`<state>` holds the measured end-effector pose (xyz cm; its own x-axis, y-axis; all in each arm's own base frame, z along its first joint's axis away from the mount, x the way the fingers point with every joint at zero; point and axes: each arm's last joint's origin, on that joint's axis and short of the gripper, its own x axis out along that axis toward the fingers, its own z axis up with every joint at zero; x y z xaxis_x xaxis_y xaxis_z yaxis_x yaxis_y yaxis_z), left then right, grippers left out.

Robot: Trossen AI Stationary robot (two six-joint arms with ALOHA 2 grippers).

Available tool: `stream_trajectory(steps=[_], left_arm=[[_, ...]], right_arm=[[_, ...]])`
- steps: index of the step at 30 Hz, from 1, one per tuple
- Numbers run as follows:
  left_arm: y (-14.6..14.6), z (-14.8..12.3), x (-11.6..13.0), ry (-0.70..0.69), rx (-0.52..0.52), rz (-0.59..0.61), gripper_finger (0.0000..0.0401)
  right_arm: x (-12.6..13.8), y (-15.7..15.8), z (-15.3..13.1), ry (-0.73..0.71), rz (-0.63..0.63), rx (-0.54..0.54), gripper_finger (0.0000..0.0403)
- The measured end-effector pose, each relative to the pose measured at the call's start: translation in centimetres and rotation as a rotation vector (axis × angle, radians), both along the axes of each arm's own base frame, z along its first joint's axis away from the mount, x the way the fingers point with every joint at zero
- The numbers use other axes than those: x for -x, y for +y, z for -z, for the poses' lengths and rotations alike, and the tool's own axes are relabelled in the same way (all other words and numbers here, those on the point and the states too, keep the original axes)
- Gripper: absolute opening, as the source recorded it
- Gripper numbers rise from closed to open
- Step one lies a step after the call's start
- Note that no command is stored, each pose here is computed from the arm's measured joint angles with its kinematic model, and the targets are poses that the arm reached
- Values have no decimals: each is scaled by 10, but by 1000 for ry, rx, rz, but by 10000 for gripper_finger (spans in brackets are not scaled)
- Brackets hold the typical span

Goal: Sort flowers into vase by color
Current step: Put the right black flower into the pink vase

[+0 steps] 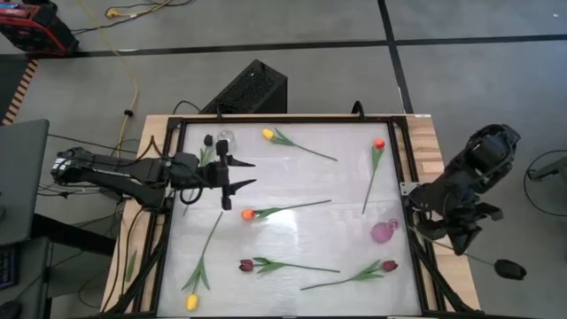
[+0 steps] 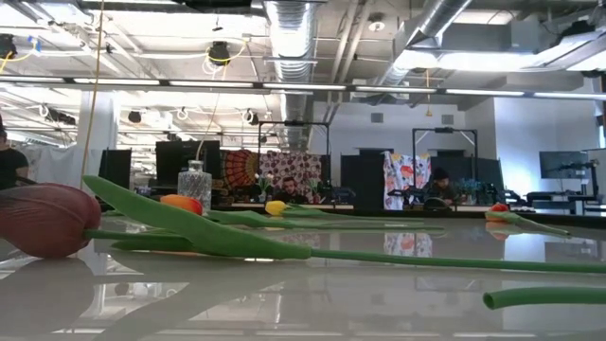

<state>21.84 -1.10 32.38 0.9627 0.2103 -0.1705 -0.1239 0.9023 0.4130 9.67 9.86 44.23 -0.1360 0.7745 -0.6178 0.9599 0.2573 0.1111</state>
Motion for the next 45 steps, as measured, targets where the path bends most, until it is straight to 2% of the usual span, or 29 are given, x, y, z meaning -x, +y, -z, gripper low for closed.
stream_trajectory(steps=[4, 7, 12, 17, 24, 45], left_arm=[[0, 1, -1, 5, -3, 1, 171], [0, 1, -1, 8, -3, 1, 171], [0, 7, 1, 67, -2, -4, 171], [1, 10, 2, 97, 25, -31, 171], [1, 12, 2, 109, 40, -36, 171], [1, 15, 3, 146, 41, -41, 171]], right_arm=[[-4, -4, 4, -63, 1, 16, 20], [-9, -6, 14, -120, -43, 32, 20], [-9, -14, 31, -142, -71, 22, 20], [-7, -24, 40, -98, -38, -33, 20], [-8, -27, 42, -128, -38, -43, 20], [-9, -26, 42, -97, -36, -58, 20]])
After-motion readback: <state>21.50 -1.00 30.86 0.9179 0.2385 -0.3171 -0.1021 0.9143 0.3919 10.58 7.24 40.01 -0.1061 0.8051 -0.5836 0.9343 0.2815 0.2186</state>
